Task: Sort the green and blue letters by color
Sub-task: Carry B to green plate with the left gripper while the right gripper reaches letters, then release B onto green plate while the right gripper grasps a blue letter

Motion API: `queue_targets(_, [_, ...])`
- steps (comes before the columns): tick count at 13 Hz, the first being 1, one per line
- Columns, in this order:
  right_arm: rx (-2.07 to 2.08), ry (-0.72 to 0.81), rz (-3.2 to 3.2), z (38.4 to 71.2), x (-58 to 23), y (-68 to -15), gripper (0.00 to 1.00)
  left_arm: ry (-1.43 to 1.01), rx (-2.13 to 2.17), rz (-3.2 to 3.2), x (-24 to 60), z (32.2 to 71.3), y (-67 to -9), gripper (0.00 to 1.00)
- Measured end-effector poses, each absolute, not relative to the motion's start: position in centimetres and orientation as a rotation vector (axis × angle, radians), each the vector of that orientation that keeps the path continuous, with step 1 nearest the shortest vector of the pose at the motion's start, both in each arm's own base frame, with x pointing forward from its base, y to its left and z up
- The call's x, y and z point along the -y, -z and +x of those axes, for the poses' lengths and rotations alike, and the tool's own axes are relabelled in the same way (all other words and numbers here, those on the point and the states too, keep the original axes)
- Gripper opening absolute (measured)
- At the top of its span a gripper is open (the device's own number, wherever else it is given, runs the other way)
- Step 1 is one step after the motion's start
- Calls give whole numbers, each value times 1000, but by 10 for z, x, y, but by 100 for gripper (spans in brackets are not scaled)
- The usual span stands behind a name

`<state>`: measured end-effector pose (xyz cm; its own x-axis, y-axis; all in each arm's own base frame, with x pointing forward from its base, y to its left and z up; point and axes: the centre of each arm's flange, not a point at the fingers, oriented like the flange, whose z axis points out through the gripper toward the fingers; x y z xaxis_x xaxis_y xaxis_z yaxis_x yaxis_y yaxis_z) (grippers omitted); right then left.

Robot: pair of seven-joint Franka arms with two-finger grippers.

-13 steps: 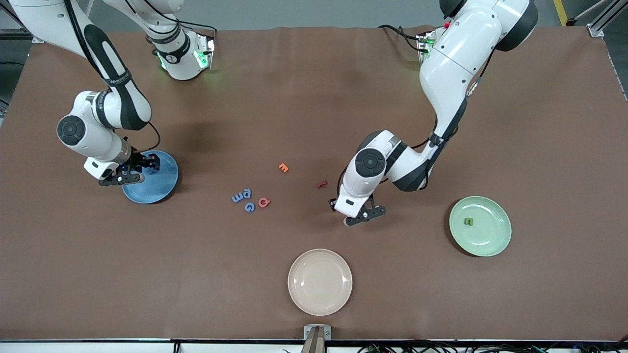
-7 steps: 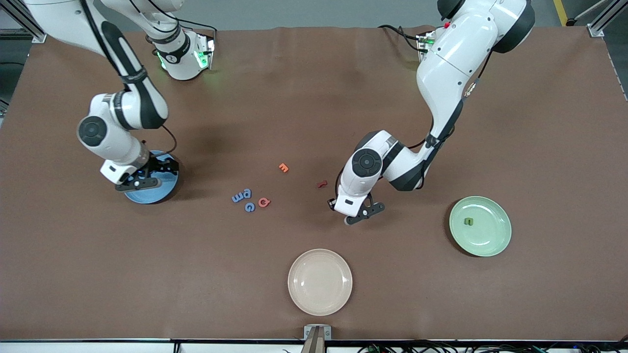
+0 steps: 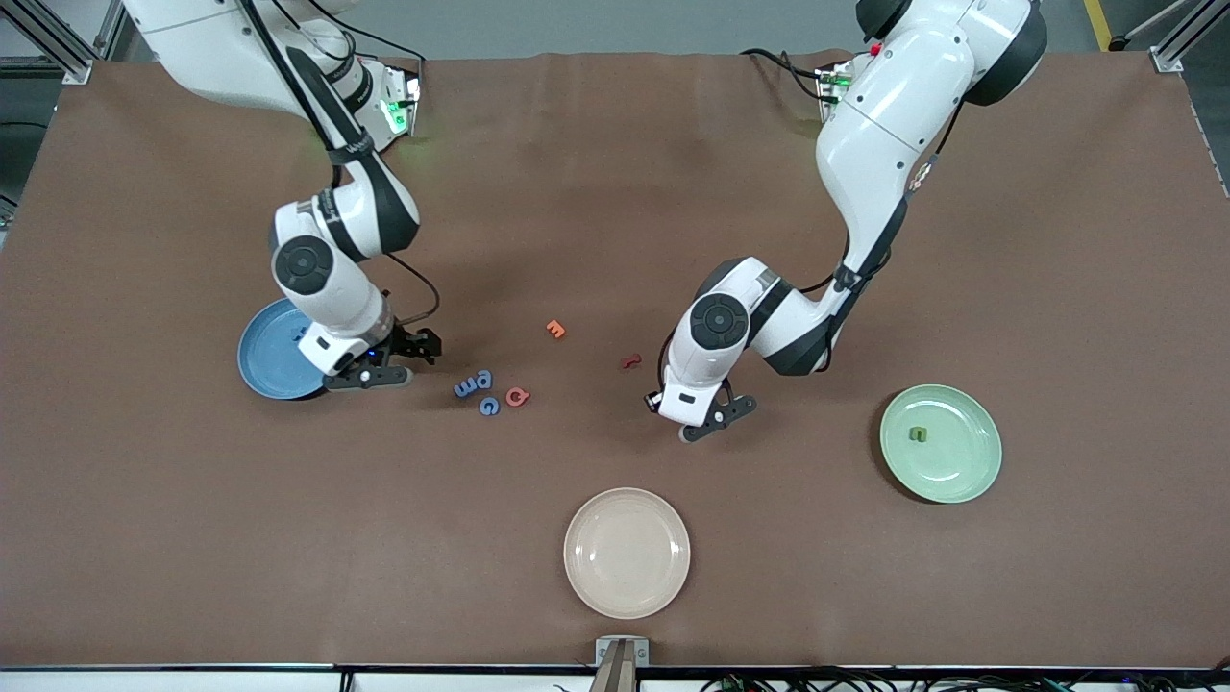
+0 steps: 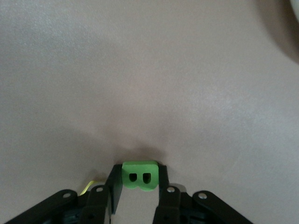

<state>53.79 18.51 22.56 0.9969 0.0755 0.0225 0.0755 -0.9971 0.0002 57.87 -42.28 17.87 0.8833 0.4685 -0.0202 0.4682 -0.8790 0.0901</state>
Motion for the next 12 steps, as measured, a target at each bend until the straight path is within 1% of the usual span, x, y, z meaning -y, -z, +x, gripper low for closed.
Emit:
queue_targets(2, [55,44,-3134,548,-200,-219,95,-16,-783,2940,418,587,-186,35])
queue_targets(4, [-55,47,-3128,556,-214,-212,95,-37,-857,2928,397,607,-208,35])
queue_targets(7, [-263,39,-3114,558,-227,-203,94,-65,-984,2928,318,651,-260,35])
queue_targets(9, [-568,28,-3064,561,-227,-201,96,-51,-987,2963,257,671,-276,35])
queue_targets(12, [-1088,10,-2903,563,-225,-202,97,12,-932,3023,172,684,-263,35])
